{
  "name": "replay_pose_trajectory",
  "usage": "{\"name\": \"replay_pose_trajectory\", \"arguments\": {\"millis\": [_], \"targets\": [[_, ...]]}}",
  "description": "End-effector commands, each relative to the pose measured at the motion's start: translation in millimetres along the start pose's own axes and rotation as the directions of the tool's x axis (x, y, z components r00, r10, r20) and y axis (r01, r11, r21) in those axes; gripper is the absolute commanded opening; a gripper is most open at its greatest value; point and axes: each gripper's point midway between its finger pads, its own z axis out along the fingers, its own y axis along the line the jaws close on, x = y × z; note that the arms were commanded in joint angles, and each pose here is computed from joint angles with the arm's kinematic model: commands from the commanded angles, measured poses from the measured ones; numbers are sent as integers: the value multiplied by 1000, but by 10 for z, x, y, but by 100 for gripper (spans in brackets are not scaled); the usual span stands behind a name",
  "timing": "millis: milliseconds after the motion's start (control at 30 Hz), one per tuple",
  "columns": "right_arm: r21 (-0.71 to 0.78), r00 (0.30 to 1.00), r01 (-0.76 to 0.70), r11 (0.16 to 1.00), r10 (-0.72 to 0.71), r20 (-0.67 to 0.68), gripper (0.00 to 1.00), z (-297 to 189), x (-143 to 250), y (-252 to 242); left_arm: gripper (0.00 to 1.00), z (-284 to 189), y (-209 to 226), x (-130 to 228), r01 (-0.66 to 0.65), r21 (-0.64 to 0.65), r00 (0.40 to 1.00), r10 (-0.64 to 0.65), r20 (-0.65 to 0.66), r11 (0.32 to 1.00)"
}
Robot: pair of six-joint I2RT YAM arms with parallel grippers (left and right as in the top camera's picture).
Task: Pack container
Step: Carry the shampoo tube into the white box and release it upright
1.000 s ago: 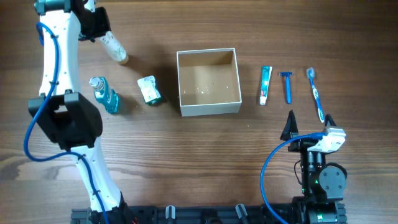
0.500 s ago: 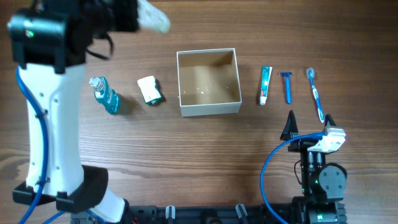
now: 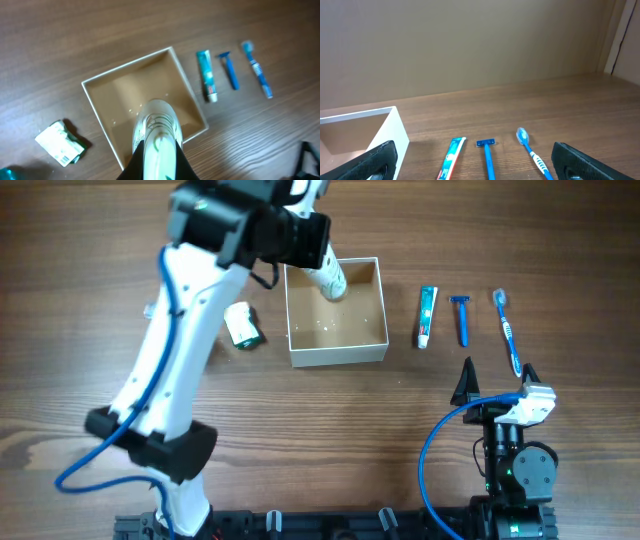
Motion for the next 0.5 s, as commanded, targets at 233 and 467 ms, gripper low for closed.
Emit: {"name": "replay_pose_trajectory", "arguments": {"millis": [233, 467], "targets": [[-4, 1000, 2, 1000, -2, 5, 100, -1, -8, 2, 4, 667, 402, 58, 86, -196, 990, -105, -90, 977], [-4, 1000, 3, 1000, -3, 4, 100, -1, -7, 2, 4, 1021, 452, 19, 106, -213, 987, -129, -95, 971]]}}
